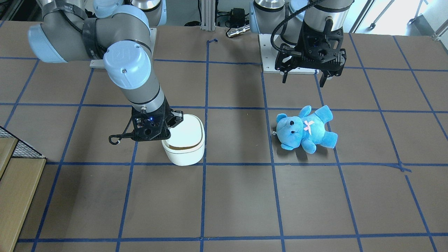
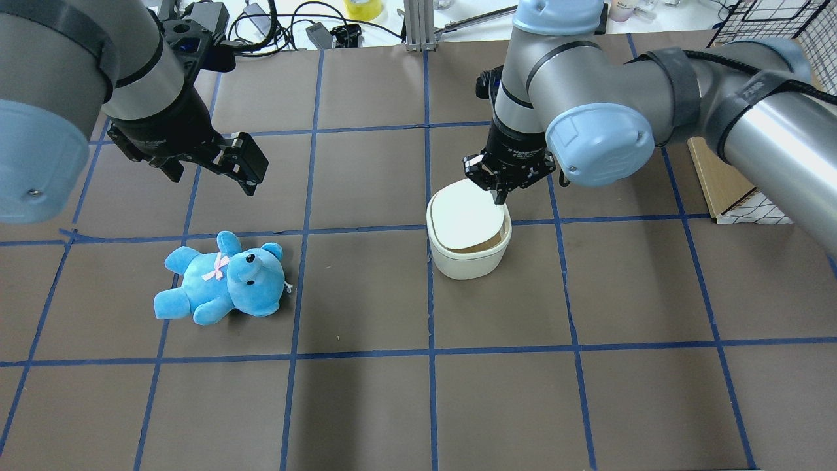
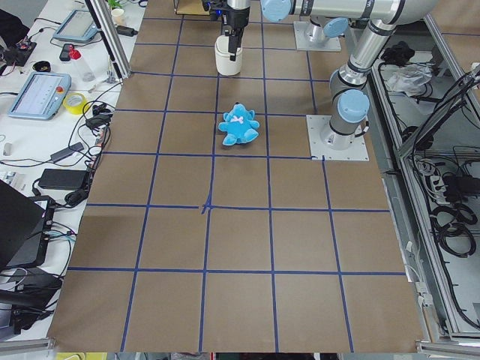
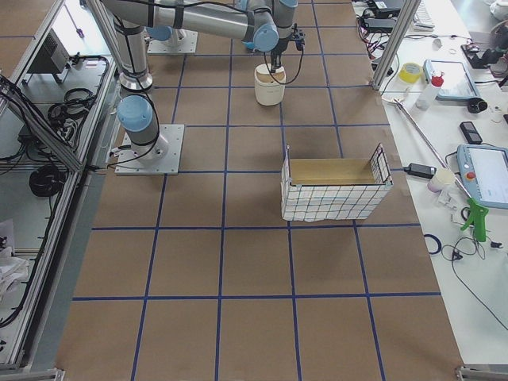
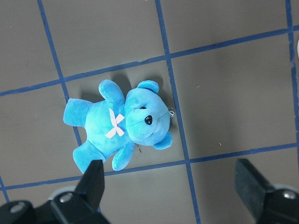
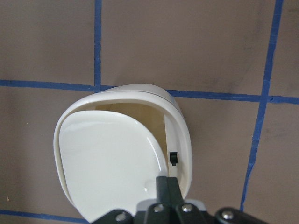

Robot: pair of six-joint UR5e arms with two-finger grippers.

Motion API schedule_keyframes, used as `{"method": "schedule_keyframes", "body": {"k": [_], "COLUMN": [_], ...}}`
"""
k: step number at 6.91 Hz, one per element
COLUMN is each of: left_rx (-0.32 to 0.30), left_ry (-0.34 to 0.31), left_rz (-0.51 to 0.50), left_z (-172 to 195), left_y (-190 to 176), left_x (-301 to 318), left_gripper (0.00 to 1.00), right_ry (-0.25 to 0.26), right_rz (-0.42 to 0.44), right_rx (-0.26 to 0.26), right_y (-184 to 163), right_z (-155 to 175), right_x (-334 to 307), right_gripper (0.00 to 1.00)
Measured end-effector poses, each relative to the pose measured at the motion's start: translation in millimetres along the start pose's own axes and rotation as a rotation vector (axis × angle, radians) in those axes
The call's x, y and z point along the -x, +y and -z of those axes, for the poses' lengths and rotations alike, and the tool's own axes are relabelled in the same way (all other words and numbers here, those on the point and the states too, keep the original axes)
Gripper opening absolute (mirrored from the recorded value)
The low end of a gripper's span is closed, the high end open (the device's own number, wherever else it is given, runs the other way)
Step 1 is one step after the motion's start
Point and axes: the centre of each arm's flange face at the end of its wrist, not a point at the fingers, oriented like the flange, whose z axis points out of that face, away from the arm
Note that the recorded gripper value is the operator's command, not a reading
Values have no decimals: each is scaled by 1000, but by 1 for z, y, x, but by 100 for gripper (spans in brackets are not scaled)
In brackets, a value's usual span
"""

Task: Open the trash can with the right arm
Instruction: 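Raise the right gripper away from the opened trash can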

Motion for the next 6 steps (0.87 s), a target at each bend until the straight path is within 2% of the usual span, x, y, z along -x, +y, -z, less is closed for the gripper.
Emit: {"method": "schedule_keyframes", "body": {"k": [1,2,4,6], "left_rx": [0,0,0,0], "left_ry": [0,0,0,0], "left_rz": [0,0,0,0], "left_z": [0,0,0,0], "left_y": [0,0,0,0], "left_x": [0,0,0,0], "left_gripper": [100,100,100,100], "right_ry": [4,9,16,30], "right_rz": [0,-5,-28,-80], "right_rx": [-3,-8,-28,-22], "right_y": [1,1,-3,-4], "right_z": [24,50,88,103], "right_x": [1,1,-11,-45], "right_gripper": [90,100,100,100]}}
